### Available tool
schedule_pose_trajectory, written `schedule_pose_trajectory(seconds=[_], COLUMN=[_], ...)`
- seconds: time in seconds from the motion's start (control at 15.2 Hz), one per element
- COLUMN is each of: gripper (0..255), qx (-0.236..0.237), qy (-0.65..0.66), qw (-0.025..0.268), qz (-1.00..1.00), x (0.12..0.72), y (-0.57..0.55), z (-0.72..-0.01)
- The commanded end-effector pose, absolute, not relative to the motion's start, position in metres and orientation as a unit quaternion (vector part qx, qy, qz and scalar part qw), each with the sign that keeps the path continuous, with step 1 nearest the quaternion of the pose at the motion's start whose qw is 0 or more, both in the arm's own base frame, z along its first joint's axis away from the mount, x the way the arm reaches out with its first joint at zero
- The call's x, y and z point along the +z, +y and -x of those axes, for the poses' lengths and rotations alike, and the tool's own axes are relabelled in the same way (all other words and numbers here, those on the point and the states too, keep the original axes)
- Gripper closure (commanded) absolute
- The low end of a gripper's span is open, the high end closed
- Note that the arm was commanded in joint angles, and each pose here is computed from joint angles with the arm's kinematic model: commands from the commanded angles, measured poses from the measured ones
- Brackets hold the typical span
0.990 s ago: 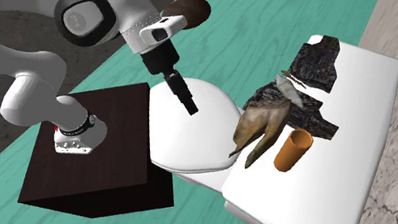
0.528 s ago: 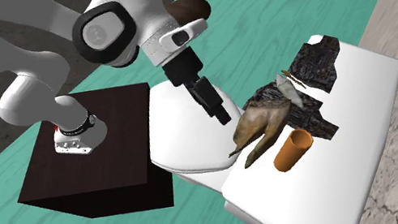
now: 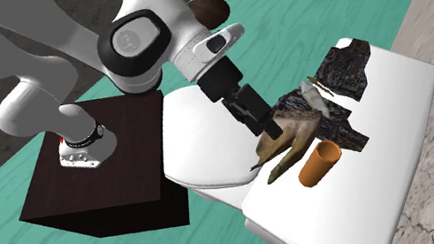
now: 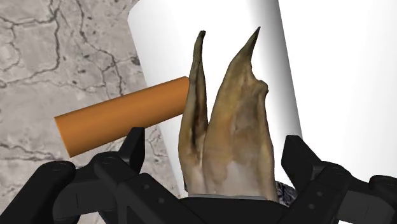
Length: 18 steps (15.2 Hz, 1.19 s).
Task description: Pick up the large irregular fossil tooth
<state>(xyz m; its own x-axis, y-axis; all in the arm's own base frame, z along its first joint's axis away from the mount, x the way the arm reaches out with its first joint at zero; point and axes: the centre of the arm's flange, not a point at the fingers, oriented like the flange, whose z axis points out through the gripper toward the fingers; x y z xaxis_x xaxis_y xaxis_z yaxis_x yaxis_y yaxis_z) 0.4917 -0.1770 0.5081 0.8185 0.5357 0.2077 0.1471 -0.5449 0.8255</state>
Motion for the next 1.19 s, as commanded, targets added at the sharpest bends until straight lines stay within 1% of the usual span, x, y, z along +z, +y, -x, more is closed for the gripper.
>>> schedule_pose_trajectory(seconds=[0.0,0.2,0.33,0.4,0.99,1.12], gripper=[0,0,0,255,255,255], qx=[0.225,0.225,0.225,0.225,0.225,0.225], qy=[0.201,0.201,0.201,0.201,0.201,0.201], qw=[0.434,0.434,0.434,0.434,0.434,0.434], qz=[-0.849,-0.849,-0.849,-0.849,-0.849,-0.849], x=[0.498,0.479,0.479,0.479,0.479,0.49], y=[-0.177,-0.177,-0.177,-0.178,-0.178,-0.177], z=[-0.492,-0.492,-0.492,-0.492,-0.492,-0.492])
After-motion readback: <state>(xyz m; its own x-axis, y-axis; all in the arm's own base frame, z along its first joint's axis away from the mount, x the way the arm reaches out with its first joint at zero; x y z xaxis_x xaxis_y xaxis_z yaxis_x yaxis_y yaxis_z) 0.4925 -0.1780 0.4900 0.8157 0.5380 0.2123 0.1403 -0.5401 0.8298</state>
